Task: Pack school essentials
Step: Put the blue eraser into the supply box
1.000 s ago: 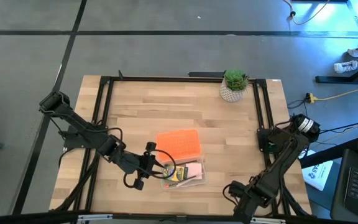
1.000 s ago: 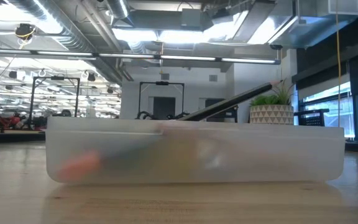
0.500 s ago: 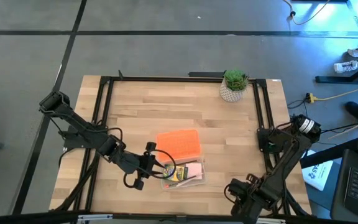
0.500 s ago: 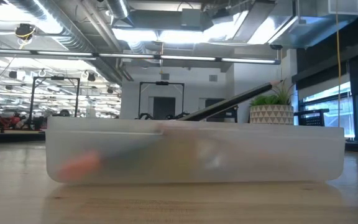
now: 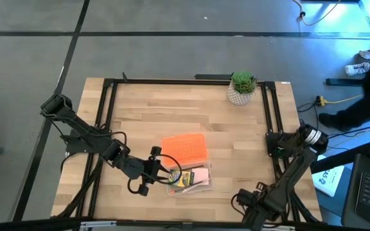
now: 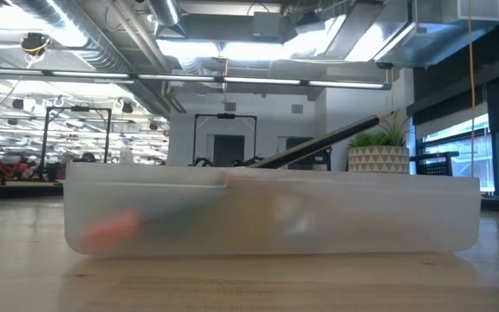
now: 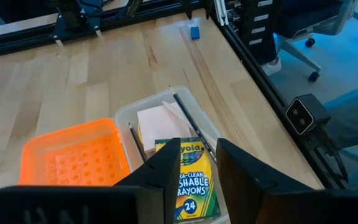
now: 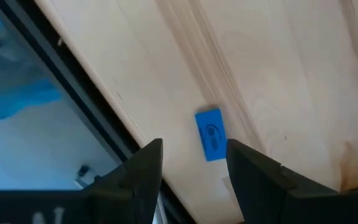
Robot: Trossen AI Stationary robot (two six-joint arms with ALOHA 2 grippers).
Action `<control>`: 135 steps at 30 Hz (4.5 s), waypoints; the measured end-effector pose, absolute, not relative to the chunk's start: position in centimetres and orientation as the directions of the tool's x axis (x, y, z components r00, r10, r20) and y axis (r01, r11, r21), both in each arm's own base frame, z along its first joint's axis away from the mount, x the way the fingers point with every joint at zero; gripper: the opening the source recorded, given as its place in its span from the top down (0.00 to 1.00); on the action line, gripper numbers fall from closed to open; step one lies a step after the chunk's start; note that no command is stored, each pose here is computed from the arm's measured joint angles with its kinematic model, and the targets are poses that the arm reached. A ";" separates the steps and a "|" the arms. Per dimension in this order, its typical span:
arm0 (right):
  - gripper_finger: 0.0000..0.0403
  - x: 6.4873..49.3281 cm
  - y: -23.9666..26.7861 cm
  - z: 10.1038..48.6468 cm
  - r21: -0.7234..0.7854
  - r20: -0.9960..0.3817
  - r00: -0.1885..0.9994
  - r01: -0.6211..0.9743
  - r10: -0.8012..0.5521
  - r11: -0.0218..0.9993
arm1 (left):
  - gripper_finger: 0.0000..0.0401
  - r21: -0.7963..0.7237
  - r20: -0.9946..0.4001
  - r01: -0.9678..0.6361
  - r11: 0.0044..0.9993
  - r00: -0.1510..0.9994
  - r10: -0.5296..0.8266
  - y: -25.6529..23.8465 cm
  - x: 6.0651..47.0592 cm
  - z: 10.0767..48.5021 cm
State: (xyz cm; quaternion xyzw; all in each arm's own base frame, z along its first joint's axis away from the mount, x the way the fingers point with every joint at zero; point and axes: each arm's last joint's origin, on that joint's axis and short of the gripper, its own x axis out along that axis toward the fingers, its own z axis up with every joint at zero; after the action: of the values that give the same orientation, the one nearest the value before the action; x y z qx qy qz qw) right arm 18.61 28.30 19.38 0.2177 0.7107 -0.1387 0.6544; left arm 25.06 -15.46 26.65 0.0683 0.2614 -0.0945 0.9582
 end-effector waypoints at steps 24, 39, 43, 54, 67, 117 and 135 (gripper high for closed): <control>0.58 18.0 27.9 14.4 0.073 -0.971 -0.170 0.466 0.170 0.882 | 0.76 0.080 -0.513 0.216 0.973 0.846 -0.146 -15.5 25.1 26.7; 0.59 18.0 27.7 14.2 0.070 -0.978 -0.141 0.463 0.152 0.884 | 0.76 0.080 -0.512 0.191 0.978 0.850 -0.124 -14.8 25.5 26.7; 0.59 17.8 27.5 13.3 0.103 -0.974 -0.132 0.463 0.183 0.880 | 0.76 0.080 -0.512 0.192 0.978 0.850 -0.125 -14.8 25.5 26.7; 0.65 17.6 27.1 12.7 0.090 -0.975 -0.136 0.487 0.177 0.869 | 0.76 0.077 -0.515 0.199 0.977 0.847 -0.132 -14.8 25.4 26.7; 0.78 17.9 26.9 12.6 0.061 -0.976 -0.136 0.586 0.172 0.808 | 0.76 0.077 -0.516 0.199 0.977 0.847 -0.131 -14.8 25.4 26.6; 0.79 29.3 20.6 20.7 0.102 -0.995 0.042 0.366 0.093 0.925 | 0.76 0.080 -0.520 0.200 0.977 0.844 -0.130 -14.8 25.4 26.6; 0.79 35.6 14.1 23.8 0.096 -0.953 0.296 0.078 0.069 0.992 | 0.76 0.079 -0.520 0.204 0.976 0.844 -0.134 -15.0 25.3 26.6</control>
State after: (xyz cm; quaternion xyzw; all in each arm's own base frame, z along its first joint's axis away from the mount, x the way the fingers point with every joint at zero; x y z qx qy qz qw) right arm 35.56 14.13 23.76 0.0621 0.5931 -0.0028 0.8027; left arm 25.35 -14.95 26.60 0.0655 0.2653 -0.0882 0.9579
